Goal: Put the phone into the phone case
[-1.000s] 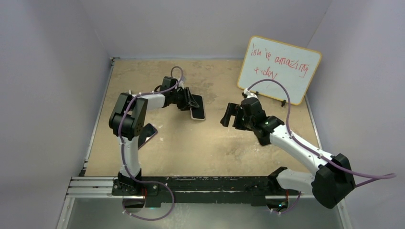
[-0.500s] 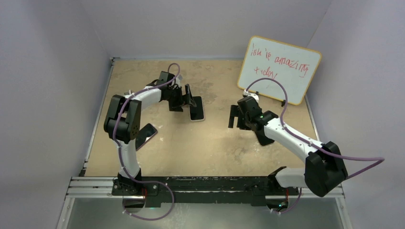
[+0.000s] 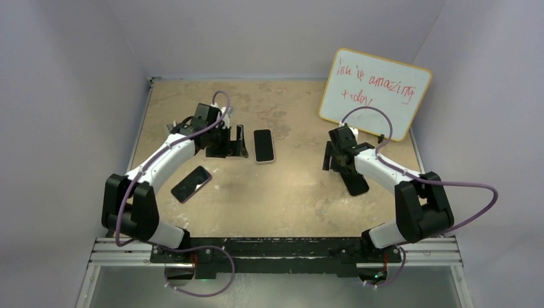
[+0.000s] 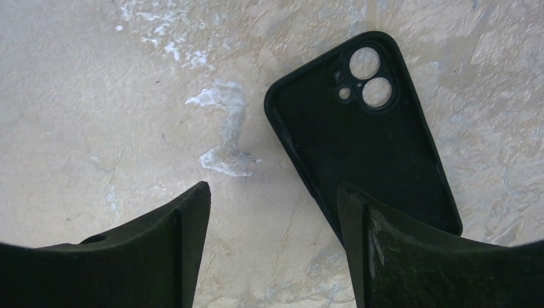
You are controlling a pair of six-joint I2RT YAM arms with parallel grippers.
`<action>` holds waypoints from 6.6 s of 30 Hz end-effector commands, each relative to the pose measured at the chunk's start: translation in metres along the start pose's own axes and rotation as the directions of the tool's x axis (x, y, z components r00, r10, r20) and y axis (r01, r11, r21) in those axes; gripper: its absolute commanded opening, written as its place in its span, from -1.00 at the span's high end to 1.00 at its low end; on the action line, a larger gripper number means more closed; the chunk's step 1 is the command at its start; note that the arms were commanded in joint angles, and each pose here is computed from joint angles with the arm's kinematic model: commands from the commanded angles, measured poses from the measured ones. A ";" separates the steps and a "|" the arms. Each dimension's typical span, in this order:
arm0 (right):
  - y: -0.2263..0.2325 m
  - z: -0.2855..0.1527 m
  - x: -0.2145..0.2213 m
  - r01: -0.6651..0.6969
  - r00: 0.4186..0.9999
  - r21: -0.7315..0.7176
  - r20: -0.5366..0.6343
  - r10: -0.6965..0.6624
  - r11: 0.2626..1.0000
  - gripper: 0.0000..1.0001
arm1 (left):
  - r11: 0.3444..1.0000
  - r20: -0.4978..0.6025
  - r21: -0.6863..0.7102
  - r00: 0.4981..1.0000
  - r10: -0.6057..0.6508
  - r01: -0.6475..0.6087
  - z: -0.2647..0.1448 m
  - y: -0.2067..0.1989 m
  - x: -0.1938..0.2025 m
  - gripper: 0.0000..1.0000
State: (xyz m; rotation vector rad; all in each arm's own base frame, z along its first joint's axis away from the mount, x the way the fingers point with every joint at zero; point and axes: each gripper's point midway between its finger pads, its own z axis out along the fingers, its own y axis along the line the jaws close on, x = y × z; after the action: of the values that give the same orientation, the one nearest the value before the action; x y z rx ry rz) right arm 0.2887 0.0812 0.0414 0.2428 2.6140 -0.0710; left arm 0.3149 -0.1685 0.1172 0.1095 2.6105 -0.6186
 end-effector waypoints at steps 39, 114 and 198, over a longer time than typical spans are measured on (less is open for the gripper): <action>0.102 -0.037 0.051 -0.219 0.965 -0.441 -0.233 0.124 0.871 1.00 | 0.880 0.242 -0.409 0.959 -0.148 0.240 -0.063 0.102 0.010 -0.99; 0.170 -0.117 0.039 -0.186 0.982 -0.713 -0.106 0.158 0.676 -0.79 | 0.671 -0.120 0.028 0.669 -0.733 0.741 0.004 0.019 0.156 -0.57; 0.278 -0.074 0.155 0.242 0.965 -0.230 -0.043 -0.259 0.943 -0.07 | 0.760 0.816 -0.422 0.572 0.081 0.495 -0.261 0.090 0.009 -0.98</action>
State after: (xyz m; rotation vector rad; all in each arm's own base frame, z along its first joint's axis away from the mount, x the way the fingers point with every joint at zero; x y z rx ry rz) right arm 0.1768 0.3965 0.0189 -0.1190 2.6744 0.1010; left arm 0.2060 0.0424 0.2894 -0.6754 1.7123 0.2199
